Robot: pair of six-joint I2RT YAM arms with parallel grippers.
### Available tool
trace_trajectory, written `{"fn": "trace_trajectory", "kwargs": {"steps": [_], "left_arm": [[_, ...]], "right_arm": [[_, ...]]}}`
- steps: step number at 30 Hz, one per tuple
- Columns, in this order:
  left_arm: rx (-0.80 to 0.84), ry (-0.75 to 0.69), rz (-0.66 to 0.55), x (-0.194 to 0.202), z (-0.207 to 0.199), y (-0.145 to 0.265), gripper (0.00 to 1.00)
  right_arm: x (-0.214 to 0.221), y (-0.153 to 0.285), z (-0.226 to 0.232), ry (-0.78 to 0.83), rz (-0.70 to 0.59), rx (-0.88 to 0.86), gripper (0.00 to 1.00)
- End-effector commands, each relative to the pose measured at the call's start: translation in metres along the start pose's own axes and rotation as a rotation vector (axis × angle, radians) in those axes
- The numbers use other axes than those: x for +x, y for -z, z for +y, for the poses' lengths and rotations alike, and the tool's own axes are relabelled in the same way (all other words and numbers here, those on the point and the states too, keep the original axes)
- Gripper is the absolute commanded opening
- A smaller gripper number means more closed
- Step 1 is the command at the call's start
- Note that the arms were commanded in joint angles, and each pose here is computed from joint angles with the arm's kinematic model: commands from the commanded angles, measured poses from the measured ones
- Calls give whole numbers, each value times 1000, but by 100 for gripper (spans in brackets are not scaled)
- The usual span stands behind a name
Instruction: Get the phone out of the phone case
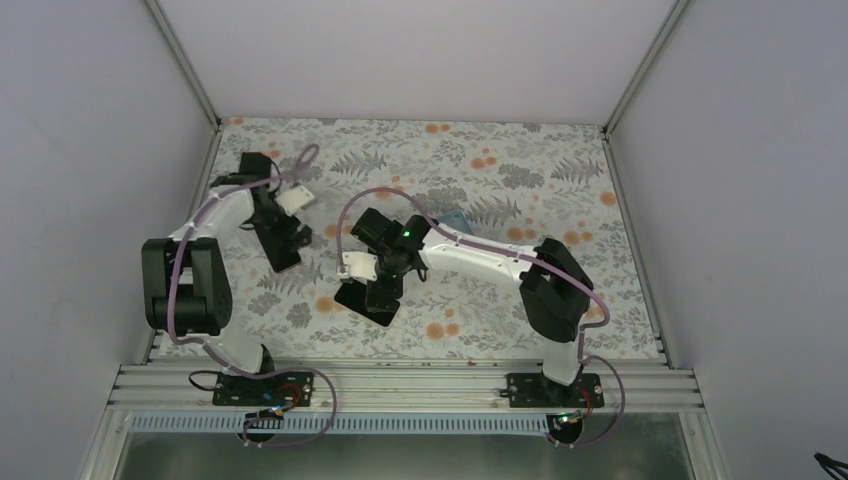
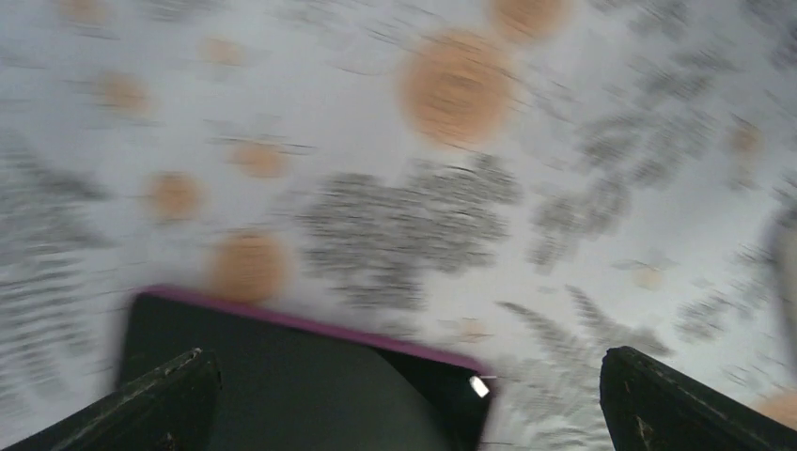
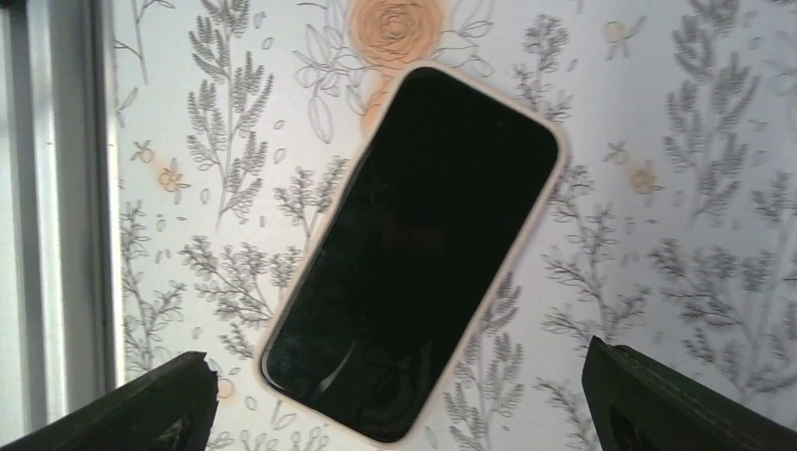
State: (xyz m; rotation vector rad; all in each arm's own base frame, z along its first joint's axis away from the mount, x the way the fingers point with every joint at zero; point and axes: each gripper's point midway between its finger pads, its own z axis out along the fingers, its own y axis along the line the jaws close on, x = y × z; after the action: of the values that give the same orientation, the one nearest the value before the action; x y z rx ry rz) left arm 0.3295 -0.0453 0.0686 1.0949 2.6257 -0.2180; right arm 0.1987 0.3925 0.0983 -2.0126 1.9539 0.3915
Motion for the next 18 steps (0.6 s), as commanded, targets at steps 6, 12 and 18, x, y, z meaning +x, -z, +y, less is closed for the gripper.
{"fn": "trace_trajectory", "kwargs": {"steps": [6,12,18], "left_arm": [[-249,194,-197,-17,97,81,100],[-240,219,-204,-12,97,77,100],[-250,231,-203,-4,96,73,100]], "right_arm": [[-5,-31,10,-215,96,-31,100],[-7,-52,6,-244,137,36,100],[0,-63,5,-247,168,61,100]]}}
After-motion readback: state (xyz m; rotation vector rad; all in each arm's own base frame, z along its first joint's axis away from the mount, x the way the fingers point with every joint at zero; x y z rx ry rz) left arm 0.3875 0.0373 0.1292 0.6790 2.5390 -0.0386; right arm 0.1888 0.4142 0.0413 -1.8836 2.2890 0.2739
